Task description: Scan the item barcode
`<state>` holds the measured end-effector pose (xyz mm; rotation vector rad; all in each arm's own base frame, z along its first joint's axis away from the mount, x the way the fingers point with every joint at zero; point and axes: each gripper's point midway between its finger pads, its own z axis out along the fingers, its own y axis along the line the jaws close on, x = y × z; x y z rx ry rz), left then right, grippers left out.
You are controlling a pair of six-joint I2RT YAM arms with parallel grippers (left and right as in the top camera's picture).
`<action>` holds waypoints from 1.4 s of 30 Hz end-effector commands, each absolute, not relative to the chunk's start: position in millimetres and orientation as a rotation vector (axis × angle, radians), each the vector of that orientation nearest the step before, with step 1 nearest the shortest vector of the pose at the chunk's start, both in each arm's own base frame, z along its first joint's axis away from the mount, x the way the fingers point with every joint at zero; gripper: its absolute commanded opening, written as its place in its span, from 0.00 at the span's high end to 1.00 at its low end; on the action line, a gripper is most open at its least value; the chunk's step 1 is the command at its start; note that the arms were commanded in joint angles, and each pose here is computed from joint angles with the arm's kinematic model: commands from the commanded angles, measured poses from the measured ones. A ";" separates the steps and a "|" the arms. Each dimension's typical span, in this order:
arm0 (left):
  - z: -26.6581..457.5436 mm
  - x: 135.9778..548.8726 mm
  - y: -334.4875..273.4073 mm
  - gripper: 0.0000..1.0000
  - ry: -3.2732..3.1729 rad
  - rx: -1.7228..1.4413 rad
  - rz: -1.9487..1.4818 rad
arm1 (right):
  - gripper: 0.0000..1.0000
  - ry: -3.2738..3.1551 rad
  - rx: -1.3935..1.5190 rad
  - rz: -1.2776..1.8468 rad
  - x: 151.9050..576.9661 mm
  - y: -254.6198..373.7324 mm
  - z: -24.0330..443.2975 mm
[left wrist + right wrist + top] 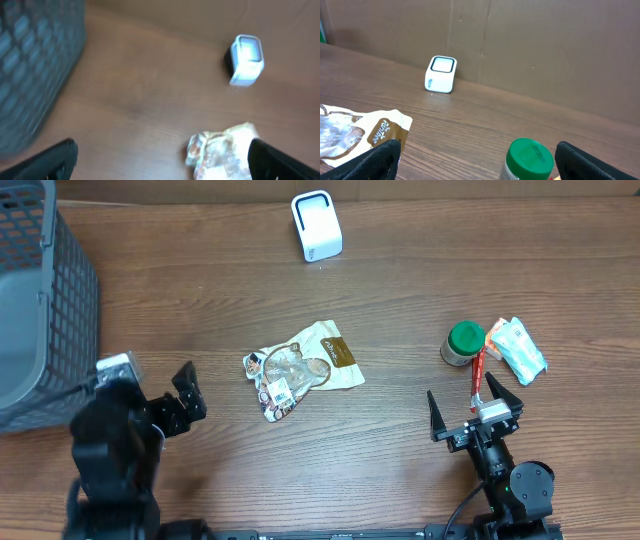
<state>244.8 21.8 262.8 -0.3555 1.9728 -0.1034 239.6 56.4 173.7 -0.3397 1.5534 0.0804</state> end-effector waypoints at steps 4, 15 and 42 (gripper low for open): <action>329.0 235.3 3.1 0.00 1.531 -0.210 -0.229 | 0.00 1.550 -0.335 0.075 240.0 55.0 171.9; 353.9 201.0 -3.2 0.00 1.106 -0.106 -0.247 | 0.00 1.550 -0.335 0.075 240.0 55.0 171.9; 176.8 246.5 1.5 0.00 1.560 -0.137 -0.173 | 0.00 1.550 -0.335 0.075 240.0 55.0 172.0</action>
